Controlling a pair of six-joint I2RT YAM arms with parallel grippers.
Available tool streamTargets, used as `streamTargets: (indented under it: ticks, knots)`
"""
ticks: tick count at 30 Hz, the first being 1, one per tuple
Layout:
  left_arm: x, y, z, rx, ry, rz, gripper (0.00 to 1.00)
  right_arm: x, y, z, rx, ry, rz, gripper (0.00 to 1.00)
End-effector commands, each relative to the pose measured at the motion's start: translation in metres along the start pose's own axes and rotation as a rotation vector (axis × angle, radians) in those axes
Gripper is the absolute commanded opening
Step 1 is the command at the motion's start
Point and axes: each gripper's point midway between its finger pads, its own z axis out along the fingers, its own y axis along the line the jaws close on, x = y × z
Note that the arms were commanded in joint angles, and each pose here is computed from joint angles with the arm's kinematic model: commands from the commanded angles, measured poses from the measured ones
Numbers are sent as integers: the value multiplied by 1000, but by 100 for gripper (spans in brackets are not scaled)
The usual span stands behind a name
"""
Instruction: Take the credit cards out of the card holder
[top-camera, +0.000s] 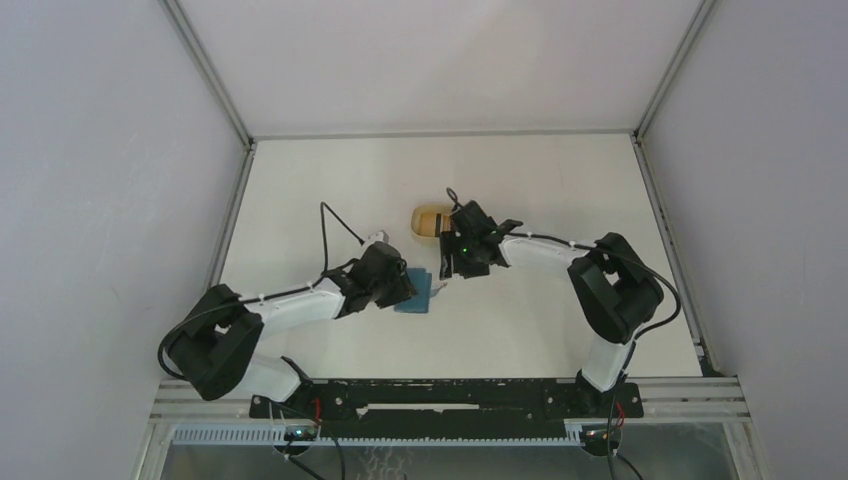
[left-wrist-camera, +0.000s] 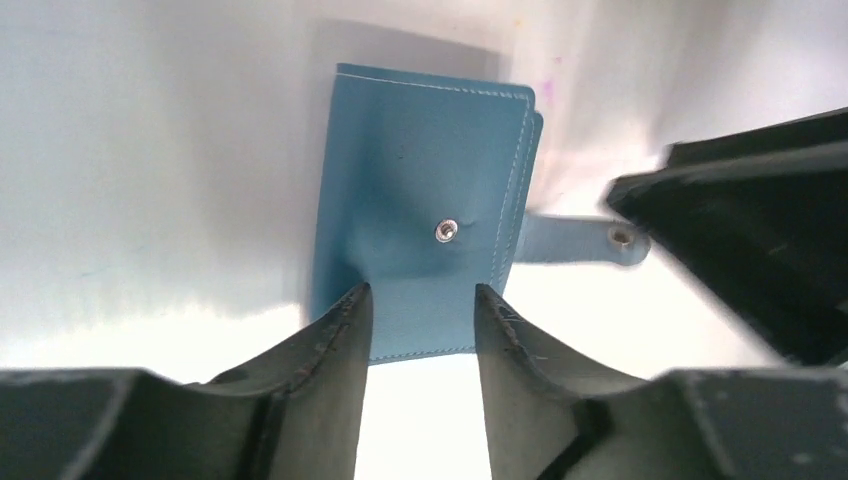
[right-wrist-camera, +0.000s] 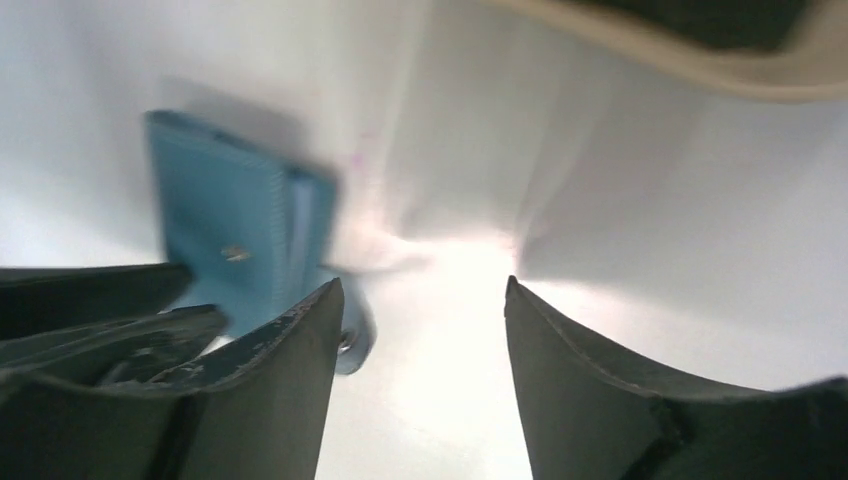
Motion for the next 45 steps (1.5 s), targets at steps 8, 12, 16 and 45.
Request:
streamTargets:
  ticks: [8, 12, 16, 45]
  knots:
    - [-64, -1, -59, -40, -156, 41, 74, -76, -30, -102, -15, -273, 21, 100]
    - [-97, -8, -91, 33, -264, 15, 82, -83, -32, -120, -81, -349, 22, 100]
    - [-123, 2, -119, 53, -359, 4, 91, -76, -36, -123, -158, -385, 46, 100]
    - [-171, 57, -169, -3, -530, 3, 100, -78, -42, -149, -201, -515, 17, 99]
